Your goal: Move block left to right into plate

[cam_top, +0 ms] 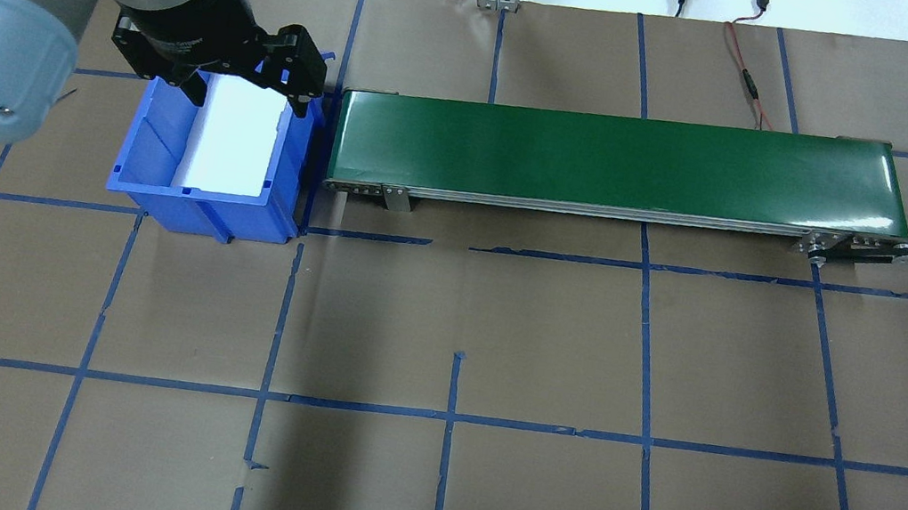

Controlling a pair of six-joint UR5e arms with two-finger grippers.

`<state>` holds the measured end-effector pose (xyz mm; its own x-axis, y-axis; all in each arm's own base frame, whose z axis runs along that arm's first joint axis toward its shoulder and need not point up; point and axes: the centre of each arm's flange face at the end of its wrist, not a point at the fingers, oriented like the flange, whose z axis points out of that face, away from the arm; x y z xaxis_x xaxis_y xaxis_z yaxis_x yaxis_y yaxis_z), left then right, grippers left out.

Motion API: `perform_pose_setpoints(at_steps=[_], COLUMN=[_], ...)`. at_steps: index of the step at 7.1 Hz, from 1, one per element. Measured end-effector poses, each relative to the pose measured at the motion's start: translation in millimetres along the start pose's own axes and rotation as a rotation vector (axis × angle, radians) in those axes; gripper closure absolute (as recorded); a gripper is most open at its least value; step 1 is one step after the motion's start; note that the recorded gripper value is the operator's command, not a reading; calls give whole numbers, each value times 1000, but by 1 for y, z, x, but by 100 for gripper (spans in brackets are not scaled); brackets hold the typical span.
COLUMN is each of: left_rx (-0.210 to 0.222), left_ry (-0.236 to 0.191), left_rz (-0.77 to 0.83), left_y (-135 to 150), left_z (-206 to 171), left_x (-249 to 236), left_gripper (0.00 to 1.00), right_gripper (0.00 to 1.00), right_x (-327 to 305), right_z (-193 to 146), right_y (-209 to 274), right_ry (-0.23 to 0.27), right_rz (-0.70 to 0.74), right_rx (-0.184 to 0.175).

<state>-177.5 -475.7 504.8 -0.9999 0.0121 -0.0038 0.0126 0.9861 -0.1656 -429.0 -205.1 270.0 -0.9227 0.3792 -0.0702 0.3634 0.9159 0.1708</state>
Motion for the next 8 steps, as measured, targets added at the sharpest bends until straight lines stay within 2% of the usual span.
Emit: perform_pose_setpoints(at_steps=[2, 6, 8], left_rx=[-1, 1, -1], left_ry=[0, -6, -4], left_rz=[0, -3, -4], left_y=[0, 1, 1], left_z=[1, 0, 0], left_x=[0, -2, -2], left_gripper=[0, 0, 0], right_gripper=[9, 0, 0], right_x=[9, 14, -4], right_z=[3, 4, -12], right_y=[2, 1, -11], right_ry=[2, 2, 33], right_rz=[18, 20, -20], right_rx=[20, 20, 27])
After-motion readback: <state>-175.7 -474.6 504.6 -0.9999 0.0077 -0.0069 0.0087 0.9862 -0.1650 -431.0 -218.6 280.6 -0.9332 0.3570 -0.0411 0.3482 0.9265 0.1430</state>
